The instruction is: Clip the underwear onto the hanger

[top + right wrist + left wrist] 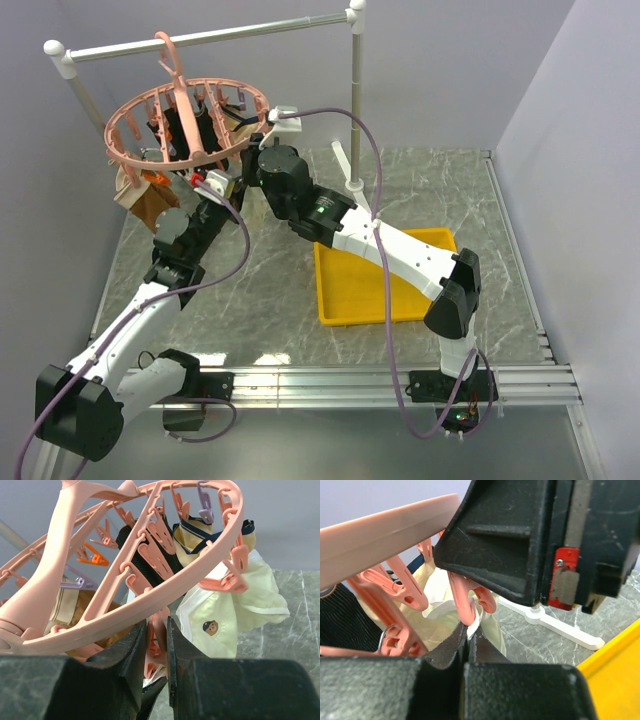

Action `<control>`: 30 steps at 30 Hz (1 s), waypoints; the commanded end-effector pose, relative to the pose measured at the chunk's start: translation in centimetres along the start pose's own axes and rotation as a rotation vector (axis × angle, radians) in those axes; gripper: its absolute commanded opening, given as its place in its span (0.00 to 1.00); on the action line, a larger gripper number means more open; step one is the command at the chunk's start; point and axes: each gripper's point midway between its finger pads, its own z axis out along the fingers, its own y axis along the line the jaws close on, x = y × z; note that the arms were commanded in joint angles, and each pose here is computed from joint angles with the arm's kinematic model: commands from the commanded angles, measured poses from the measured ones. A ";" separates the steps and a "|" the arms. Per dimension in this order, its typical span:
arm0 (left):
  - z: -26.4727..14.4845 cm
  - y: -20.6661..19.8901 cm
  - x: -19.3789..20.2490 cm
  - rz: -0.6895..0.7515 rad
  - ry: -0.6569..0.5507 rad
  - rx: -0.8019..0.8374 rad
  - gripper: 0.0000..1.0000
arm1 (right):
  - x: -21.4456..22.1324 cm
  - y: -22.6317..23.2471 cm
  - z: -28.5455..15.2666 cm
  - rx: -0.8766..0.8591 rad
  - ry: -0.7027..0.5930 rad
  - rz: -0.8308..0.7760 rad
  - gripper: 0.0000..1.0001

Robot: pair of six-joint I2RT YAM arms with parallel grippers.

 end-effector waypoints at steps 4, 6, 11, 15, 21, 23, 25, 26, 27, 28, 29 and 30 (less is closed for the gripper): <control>0.6 1.2 -3.3 -0.011 -0.082 -0.058 0.01 | -2.6 -0.2 -0.3 0.037 -0.064 0.039 0.00; 0.6 1.3 -3.3 -0.016 -0.082 -0.065 0.00 | -2.5 -0.3 -0.3 0.043 -0.065 0.038 0.00; 0.8 1.3 -4.2 -0.061 -0.090 -0.070 0.01 | -2.5 -0.7 -0.1 0.065 -0.072 0.047 0.00; 0.8 1.1 -4.7 -0.108 -0.095 -0.060 0.01 | -2.4 -0.7 -0.1 0.072 -0.079 0.055 0.00; 0.7 0.4 -5.2 -0.132 -0.103 -0.026 0.01 | -2.4 -0.6 0.2 0.073 -0.086 0.077 0.00; 0.7 0.2 -5.3 -0.131 -0.106 -0.017 0.01 | -2.4 -0.7 0.2 0.076 -0.084 0.077 0.00; 0.6 0.0 -5.5 -0.131 -0.109 -0.006 0.01 | -2.4 -0.8 0.3 0.080 -0.086 0.077 0.00; 0.6 -0.1 -5.6 -0.129 -0.113 0.005 0.00 | -2.3 -0.8 0.3 0.083 -0.086 0.076 0.00; 0.6 -0.4 -5.7 -0.125 -0.116 0.015 0.01 | -2.1 -0.8 0.4 0.084 -0.085 0.072 0.00; 0.6 -0.6 -5.7 -0.126 -0.117 0.021 0.01 | -2.1 -0.8 0.4 0.087 -0.086 0.072 0.00; 0.6 -0.6 -5.6 -0.123 -0.115 0.018 0.01 | -2.1 -0.9 0.5 0.091 -0.087 0.071 0.00; 0.5 -0.6 -5.7 -0.115 -0.117 0.018 0.01 | -2.0 -1.0 0.5 0.096 -0.088 0.070 0.00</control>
